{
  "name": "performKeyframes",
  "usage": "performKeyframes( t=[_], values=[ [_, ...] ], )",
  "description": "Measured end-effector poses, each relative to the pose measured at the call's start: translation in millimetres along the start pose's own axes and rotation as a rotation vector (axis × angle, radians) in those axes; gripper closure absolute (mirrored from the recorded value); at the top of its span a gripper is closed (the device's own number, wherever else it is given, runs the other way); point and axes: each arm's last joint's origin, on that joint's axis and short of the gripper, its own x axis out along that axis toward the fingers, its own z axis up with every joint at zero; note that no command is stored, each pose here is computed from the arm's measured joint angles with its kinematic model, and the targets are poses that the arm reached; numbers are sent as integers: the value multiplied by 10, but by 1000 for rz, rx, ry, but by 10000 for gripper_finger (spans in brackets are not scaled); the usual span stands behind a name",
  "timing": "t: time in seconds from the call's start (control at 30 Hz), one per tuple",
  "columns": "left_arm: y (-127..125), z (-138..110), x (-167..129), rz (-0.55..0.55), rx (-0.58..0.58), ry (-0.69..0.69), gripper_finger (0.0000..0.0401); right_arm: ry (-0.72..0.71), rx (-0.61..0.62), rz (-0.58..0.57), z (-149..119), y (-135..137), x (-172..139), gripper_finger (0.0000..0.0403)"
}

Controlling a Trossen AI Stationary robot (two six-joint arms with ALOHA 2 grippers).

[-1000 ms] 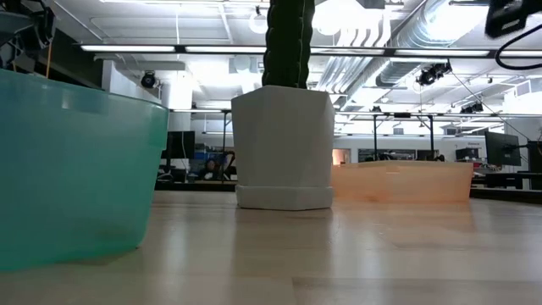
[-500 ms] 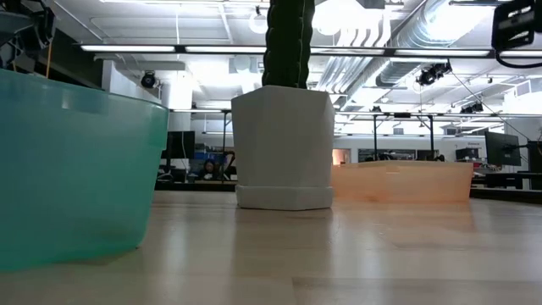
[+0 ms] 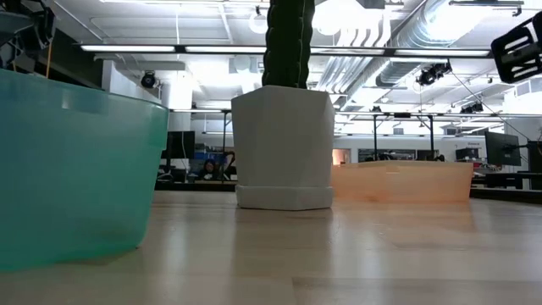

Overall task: Sort pens & pencils
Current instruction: Return to Home Position

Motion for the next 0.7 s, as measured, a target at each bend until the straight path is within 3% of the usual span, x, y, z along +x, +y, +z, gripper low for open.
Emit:
performKeyframes(
  t=[0.23,0.5,0.7],
  values=[
    [-9,-1,8,-2,-19,2,322,1,-92,-2,-2,-3,0,261],
    [-40,2,42,-4,-18,2,322,77,-344,354,-94,84,-21,261],
    [-35,8,41,-2,-23,-4,322,197,-336,306,-202,51,-32,261]
  ],
)
